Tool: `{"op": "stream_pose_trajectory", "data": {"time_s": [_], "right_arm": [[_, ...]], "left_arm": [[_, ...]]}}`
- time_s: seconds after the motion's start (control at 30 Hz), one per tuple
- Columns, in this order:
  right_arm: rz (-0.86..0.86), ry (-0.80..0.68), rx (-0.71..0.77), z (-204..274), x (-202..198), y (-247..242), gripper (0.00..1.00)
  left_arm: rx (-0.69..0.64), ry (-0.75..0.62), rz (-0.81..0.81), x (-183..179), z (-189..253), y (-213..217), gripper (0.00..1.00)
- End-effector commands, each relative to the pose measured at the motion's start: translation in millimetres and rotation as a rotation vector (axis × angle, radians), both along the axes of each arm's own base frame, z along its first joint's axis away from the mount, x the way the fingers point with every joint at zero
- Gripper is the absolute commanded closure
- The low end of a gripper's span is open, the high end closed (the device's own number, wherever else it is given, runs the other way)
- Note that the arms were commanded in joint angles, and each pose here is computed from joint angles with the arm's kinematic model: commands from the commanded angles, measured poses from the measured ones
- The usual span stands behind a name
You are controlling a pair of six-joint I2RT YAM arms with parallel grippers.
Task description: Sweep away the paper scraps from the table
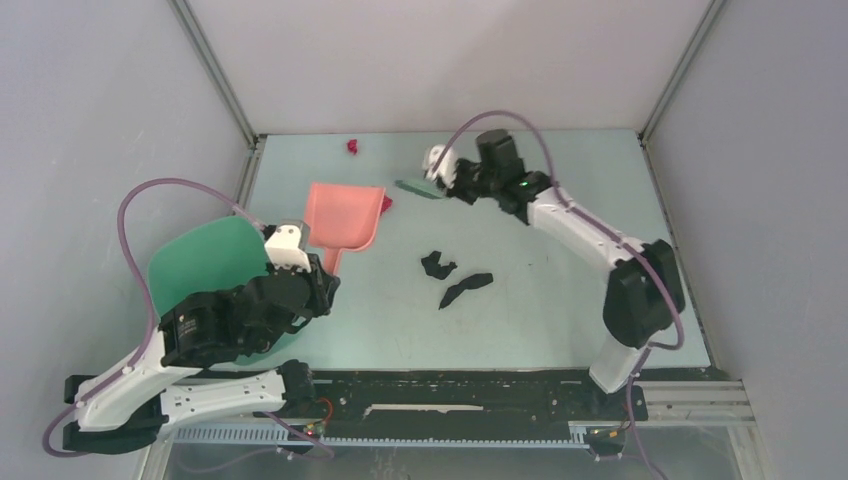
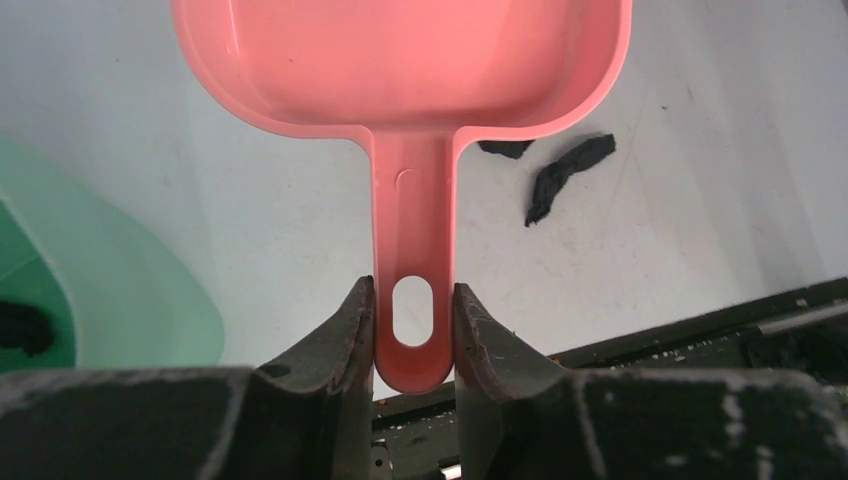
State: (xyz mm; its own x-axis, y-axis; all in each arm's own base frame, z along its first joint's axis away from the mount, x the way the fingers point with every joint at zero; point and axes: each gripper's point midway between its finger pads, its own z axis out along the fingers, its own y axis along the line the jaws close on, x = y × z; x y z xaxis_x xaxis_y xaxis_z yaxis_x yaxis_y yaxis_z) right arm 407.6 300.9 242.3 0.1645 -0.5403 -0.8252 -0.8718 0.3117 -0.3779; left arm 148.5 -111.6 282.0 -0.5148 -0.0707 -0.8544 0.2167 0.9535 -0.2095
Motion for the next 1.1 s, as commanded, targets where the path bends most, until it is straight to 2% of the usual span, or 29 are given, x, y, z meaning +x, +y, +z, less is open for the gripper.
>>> {"op": "stream_pose_trajectory", "data": {"time_s": [0.0, 0.2, 0.33, 0.53, 0.7, 0.87, 1.07], "right_arm": [[0.06, -0.466, -0.215, -6.7, 46.5, 31.7, 1.0], [0.12, -0.738, -0.247, -9.4, 69.1, 85.0, 1.0], [0.176, -0.796, -0.254, -5.0, 80.2, 121.9, 1.0], [0.26, -0.869, -0.273, -40.5, 87.6, 175.2, 1.0], [0.365, -0.856, -0.317, -78.0, 82.1, 197.4, 1.0], [0.474, -0.726, -0.371, -98.9, 65.9, 201.5, 1.0], [0.614, -0.605, -0.529, -112.8, 24.9, 163.6, 1.0]], "left_arm": [[-0.089, -0.051, 0.162, 7.1, 20.4, 27.1, 1.0], [-0.123, -0.083, 0.176, 8.3, 29.1, 32.7, 1.0], [-0.1, -0.076, 0.167, 8.8, 25.3, 29.7, 1.0], [-0.077, -0.079, 0.142, 10.7, 25.3, 22.6, 1.0], [-0.059, -0.079, 0.124, 10.9, 24.4, 19.6, 1.0], [-0.052, -0.08, 0.121, 11.1, 21.4, 19.3, 1.0], [-0.037, -0.061, 0.104, 9.6, 11.4, 15.8, 1.0]]}}
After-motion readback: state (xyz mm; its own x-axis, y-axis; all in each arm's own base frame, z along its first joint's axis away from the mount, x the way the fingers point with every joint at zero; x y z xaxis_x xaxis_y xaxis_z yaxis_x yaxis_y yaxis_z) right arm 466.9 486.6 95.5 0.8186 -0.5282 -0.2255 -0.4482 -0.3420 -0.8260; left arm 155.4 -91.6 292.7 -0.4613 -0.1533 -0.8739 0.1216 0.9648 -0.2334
